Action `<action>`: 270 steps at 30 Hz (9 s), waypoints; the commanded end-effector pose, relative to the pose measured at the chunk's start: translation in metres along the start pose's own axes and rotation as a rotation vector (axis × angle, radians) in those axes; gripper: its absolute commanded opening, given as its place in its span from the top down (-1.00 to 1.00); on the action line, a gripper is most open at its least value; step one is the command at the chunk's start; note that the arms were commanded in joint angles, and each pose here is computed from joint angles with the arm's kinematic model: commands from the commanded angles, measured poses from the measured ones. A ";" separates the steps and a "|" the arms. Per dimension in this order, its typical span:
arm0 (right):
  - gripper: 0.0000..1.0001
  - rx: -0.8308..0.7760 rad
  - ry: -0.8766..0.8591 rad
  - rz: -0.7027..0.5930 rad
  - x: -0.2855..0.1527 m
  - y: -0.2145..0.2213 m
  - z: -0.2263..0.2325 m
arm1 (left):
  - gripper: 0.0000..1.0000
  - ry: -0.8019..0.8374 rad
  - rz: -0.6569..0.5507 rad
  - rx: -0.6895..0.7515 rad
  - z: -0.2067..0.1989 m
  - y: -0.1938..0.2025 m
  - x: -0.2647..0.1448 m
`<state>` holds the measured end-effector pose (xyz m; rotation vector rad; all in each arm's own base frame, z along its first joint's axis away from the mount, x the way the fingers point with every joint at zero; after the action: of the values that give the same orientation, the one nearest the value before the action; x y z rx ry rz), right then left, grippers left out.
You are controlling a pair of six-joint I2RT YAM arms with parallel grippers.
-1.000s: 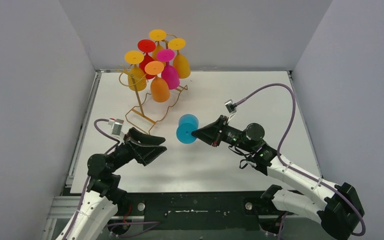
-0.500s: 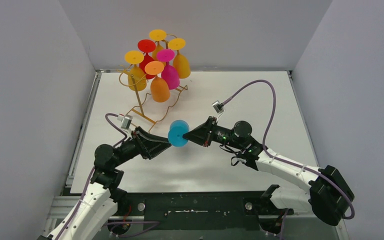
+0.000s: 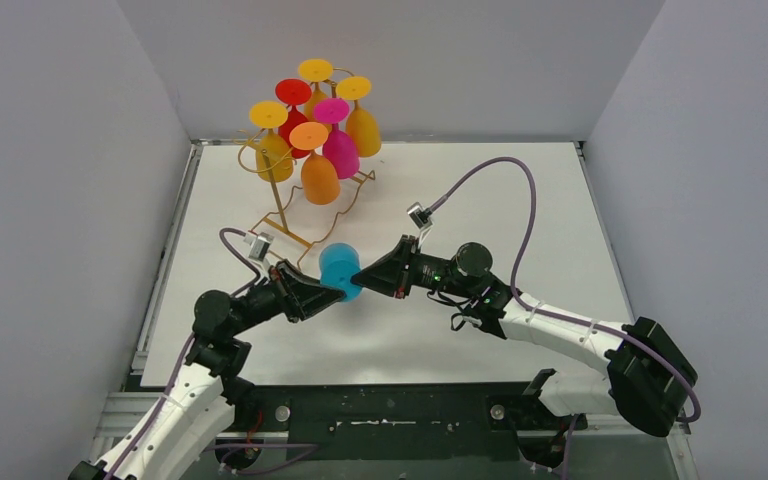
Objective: Take the wine glass off the wine glass rack
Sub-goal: Place the wine glass at the center of the board.
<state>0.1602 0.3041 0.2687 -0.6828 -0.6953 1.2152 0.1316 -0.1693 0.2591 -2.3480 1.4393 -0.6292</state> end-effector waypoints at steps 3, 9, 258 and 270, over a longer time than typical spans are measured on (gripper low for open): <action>1.00 -0.103 -0.083 -0.093 0.006 -0.024 0.020 | 0.72 0.072 0.006 0.031 -0.013 0.002 0.001; 1.00 -0.136 -0.105 -0.036 0.007 -0.019 0.025 | 0.90 0.066 -0.008 0.053 -0.017 -0.004 0.004; 0.46 -0.310 1.289 0.438 -0.014 -0.131 -0.225 | -0.95 -1.290 -0.602 0.588 0.038 -0.080 -0.106; 0.08 -0.319 1.190 0.325 -0.009 -0.167 -0.178 | -0.95 -1.286 -0.586 0.588 0.040 -0.079 -0.103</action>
<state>0.4069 0.2428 0.2283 -1.6832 0.3981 0.8354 0.1688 -0.0405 0.2355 -1.8829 0.0149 0.3487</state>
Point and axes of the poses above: each gripper's point midway between its finger pads, its own x axis out along the fingers, its own z axis along the line the jaws close on, y = z × x, the point moved 6 cm from there along -x, back along the fingers, and after that the axes turned 9 degrees about -x, right-handed, at the moved point
